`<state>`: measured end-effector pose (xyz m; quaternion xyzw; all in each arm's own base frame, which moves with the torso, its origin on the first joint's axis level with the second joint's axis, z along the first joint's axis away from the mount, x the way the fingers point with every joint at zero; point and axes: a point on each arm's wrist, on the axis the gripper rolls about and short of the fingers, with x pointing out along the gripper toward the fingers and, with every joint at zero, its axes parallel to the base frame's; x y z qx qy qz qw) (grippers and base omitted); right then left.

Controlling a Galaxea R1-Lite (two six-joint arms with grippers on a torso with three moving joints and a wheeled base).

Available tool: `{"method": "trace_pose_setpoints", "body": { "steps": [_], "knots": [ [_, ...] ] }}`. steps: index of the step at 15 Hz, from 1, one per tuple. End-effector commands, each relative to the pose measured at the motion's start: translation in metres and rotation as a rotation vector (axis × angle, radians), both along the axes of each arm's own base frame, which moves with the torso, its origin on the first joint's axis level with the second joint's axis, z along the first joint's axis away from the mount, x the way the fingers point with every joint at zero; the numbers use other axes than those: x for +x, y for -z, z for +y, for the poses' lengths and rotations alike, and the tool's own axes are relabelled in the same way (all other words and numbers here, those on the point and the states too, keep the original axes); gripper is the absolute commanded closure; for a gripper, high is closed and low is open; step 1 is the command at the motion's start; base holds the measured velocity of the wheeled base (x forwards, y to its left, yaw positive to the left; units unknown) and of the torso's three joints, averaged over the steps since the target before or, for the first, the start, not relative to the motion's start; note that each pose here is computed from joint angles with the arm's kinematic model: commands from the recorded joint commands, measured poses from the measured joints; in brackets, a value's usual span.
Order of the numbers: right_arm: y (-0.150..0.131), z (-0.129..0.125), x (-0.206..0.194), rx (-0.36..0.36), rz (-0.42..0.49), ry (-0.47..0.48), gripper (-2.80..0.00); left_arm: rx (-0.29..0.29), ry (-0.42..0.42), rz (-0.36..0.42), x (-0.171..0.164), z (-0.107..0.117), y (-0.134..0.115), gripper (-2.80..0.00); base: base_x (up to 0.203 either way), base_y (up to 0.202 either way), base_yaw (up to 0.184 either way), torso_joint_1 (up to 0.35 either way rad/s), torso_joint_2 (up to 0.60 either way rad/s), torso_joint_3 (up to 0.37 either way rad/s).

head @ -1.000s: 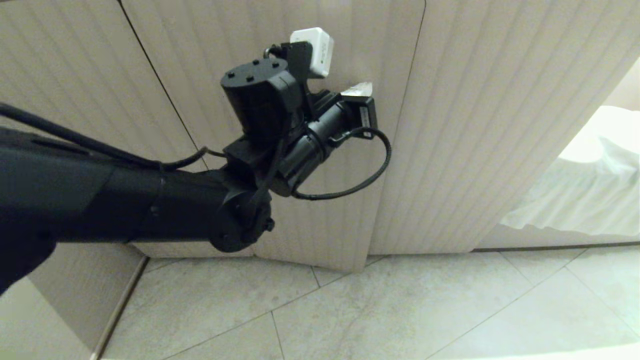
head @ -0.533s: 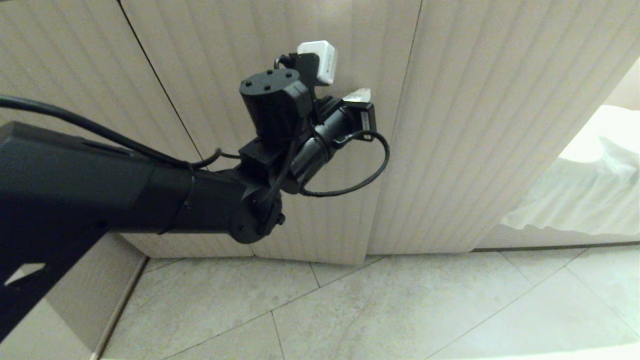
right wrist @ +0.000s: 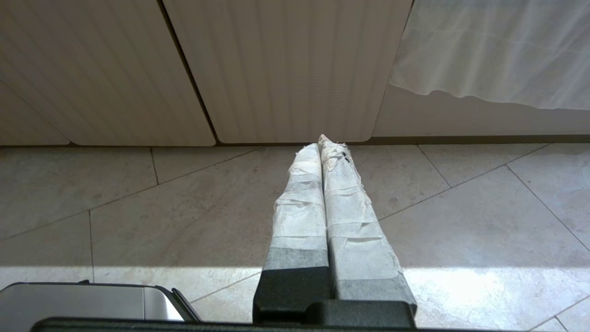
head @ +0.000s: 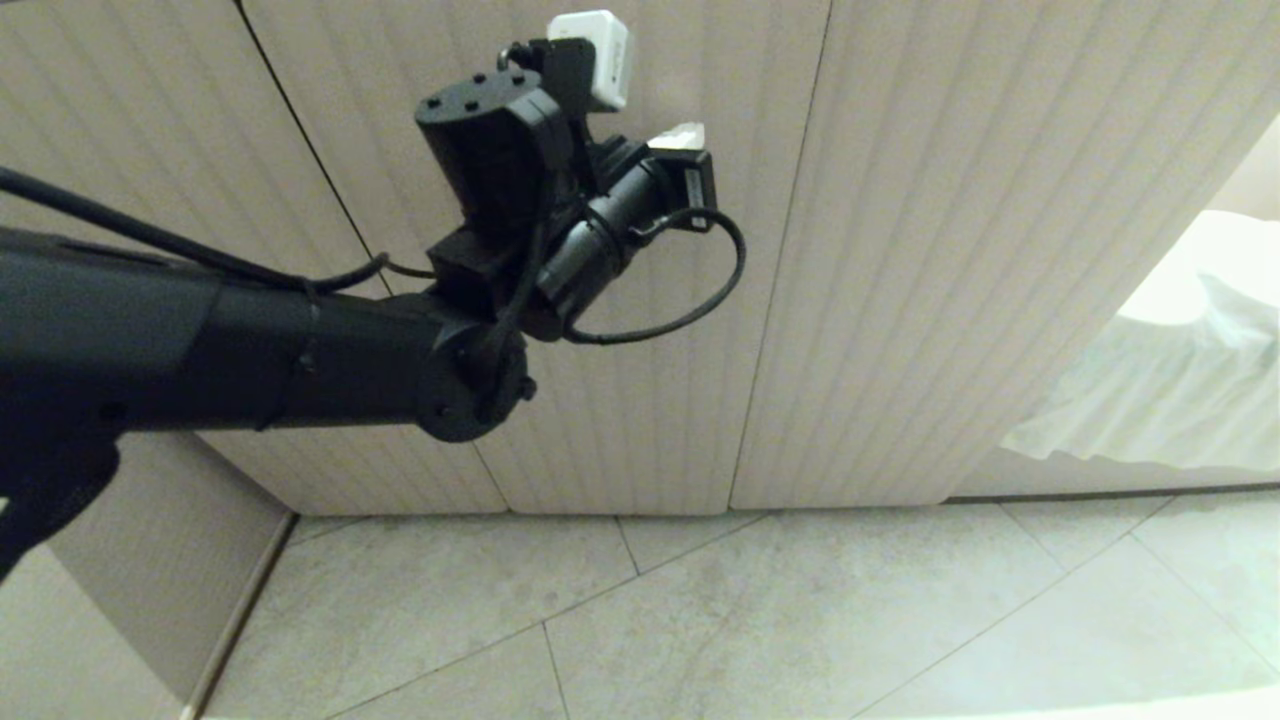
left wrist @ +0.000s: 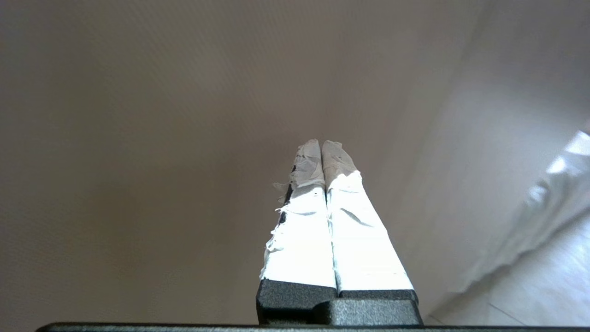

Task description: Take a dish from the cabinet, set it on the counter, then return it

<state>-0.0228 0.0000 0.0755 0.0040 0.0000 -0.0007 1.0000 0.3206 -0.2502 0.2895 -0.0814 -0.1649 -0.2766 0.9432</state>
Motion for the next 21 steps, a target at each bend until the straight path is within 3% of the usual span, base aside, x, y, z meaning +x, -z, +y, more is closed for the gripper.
{"method": "trace_pose_setpoints", "body": {
  "steps": [1,4,10,16,21],
  "knots": [
    [0.000,0.000,0.000,0.000,0.000,-0.001,0.00,-0.033,-0.037,-0.043,-0.016,0.030,-0.034,0.00,0.000,0.000,0.000,0.000,0.00,0.000],
    [0.000,0.000,0.000,0.000,0.000,0.000,0.00,0.001,-0.110,-0.043,-0.036,0.070,-0.057,0.00,0.000,0.000,0.000,0.000,0.00,0.000],
    [0.000,0.000,0.000,0.000,0.000,-0.001,0.00,0.207,-0.321,-0.036,-0.096,0.155,-0.044,0.00,0.000,0.000,0.000,0.000,0.00,0.000],
    [0.000,0.000,0.000,0.000,0.000,-0.001,0.00,0.325,-0.399,0.017,-0.185,0.200,-0.018,0.00,0.000,0.000,0.000,0.000,0.00,0.000],
    [0.000,0.000,0.000,0.000,0.000,0.000,0.00,0.426,-0.548,0.107,-0.233,0.222,0.012,0.00,0.000,0.000,0.000,0.000,0.00,0.000]
  ]
}}
